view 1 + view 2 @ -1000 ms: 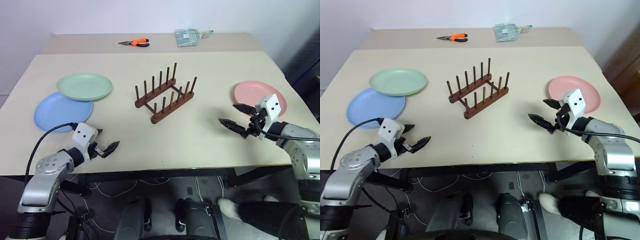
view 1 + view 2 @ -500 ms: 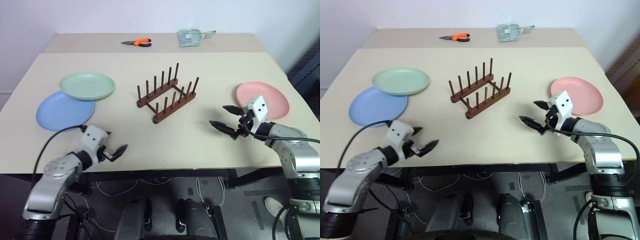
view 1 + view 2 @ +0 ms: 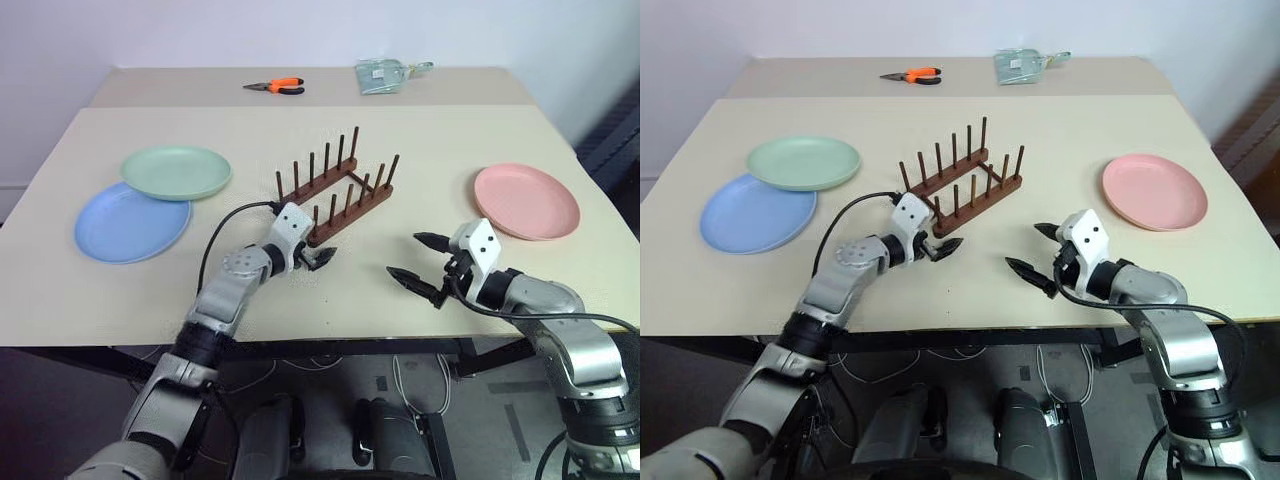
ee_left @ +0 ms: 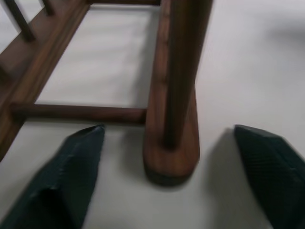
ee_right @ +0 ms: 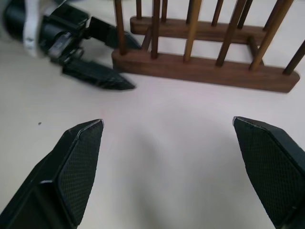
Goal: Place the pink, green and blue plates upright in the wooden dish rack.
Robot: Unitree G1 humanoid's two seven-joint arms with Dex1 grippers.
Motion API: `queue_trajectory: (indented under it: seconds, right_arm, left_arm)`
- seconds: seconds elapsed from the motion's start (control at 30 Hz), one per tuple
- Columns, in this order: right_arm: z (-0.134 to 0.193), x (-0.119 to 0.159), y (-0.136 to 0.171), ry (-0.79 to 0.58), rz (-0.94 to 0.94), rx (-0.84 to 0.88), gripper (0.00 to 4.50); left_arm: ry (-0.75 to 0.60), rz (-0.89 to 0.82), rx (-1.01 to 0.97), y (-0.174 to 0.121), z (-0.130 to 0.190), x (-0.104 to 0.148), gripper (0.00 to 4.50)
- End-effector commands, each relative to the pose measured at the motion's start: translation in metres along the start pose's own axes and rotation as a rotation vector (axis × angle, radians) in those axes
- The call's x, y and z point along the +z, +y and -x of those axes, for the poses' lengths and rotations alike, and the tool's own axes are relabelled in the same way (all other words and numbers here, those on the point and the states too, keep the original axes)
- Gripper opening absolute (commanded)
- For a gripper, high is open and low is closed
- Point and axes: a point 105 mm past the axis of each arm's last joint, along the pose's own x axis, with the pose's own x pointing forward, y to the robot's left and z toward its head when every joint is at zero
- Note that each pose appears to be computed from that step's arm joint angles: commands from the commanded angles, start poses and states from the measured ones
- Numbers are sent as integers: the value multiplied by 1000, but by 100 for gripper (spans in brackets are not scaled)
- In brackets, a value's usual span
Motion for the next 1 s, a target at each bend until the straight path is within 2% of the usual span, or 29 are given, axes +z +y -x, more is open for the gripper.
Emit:
queue_trajectory:
  seconds: [0.03, 0.17, 0.37, 0.47, 0.53, 0.57, 0.67, 0.7, 0.73, 0.8, 0.83, 0.9, 1.0]
  right_arm:
    - [9, 10, -3, -20, 50, -39, 450]
    - [14, 10, -7, -13, 57, -61, 450]
    - [28, 8, -26, 18, 94, -134, 450]
    - [34, 10, -37, 21, 107, -170, 450]
    - [36, 10, -39, 28, 116, -177, 450]
    - [37, 9, -39, 31, 118, -180, 450]
    - [41, 5, -40, 48, 120, -190, 450]
    - [42, 3, -41, 57, 116, -194, 450]
    - [44, 0, -42, 73, 115, -198, 450]
    - [47, -7, -46, 113, 109, -211, 396]
    - [48, -11, -47, 132, 108, -211, 362]
    - [47, -20, -45, 173, 103, -196, 264]
    - [41, -34, -43, 231, 121, -173, 105]
  left_arm:
    - [7, -28, -83, -14, -8, -4, 270]
    - [-5, -109, -147, -20, -6, -5, 77]
    - [-99, -158, -411, -52, 14, 11, 76]
    - [-38, -194, -404, -44, 14, 2, 76]
    - [-7, -180, -356, -34, 12, -3, 183]
    - [8, -188, -335, -29, 13, -6, 217]
    - [81, -231, -196, -5, 18, -18, 378]
    - [98, -227, -153, 3, 24, -20, 419]
    - [112, -214, -124, 9, 32, -23, 419]
    - [125, -176, -126, 8, 51, -26, 427]
    - [125, -168, -145, 3, 61, -27, 399]
    - [134, -148, -198, -12, 76, -28, 331]
    - [122, -74, -278, -39, 78, -20, 178]
